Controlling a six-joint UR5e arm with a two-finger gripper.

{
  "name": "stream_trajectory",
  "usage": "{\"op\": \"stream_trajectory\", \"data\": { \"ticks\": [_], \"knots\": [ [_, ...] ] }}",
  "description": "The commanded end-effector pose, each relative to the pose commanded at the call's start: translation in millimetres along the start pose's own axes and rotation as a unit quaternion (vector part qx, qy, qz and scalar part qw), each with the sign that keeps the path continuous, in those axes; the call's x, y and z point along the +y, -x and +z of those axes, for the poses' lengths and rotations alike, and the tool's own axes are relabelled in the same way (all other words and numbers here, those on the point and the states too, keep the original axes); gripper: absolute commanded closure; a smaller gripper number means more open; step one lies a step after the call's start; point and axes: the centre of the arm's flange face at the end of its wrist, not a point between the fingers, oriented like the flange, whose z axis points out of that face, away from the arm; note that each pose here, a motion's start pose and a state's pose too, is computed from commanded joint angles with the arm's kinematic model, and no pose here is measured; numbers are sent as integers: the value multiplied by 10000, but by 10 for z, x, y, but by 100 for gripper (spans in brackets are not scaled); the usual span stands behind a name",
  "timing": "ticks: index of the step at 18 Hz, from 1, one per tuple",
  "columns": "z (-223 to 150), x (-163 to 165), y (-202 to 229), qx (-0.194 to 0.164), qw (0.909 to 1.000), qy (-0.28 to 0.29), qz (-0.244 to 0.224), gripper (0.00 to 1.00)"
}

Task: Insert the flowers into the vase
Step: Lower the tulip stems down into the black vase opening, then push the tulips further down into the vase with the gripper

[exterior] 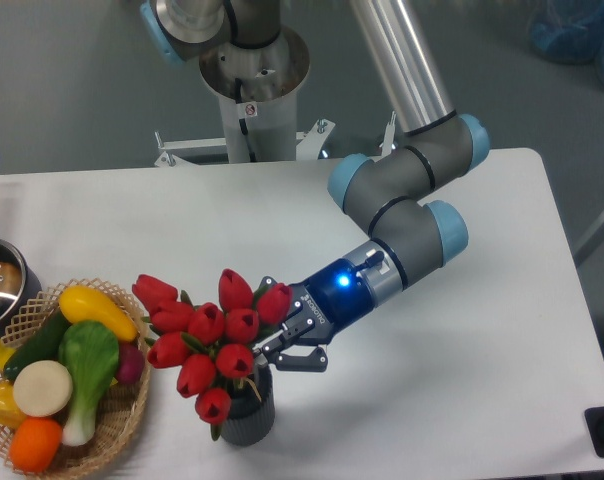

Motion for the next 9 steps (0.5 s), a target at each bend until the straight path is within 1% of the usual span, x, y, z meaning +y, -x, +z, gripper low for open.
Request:
{"op": "stream_trajectory", "data": {
  "ticks": [6, 9],
  "knots": [
    [2, 141, -19, -5, 10000, 46, -8, 89],
    [3, 241, -39, -4, 10000, 54, 84, 88]
  ]
}}
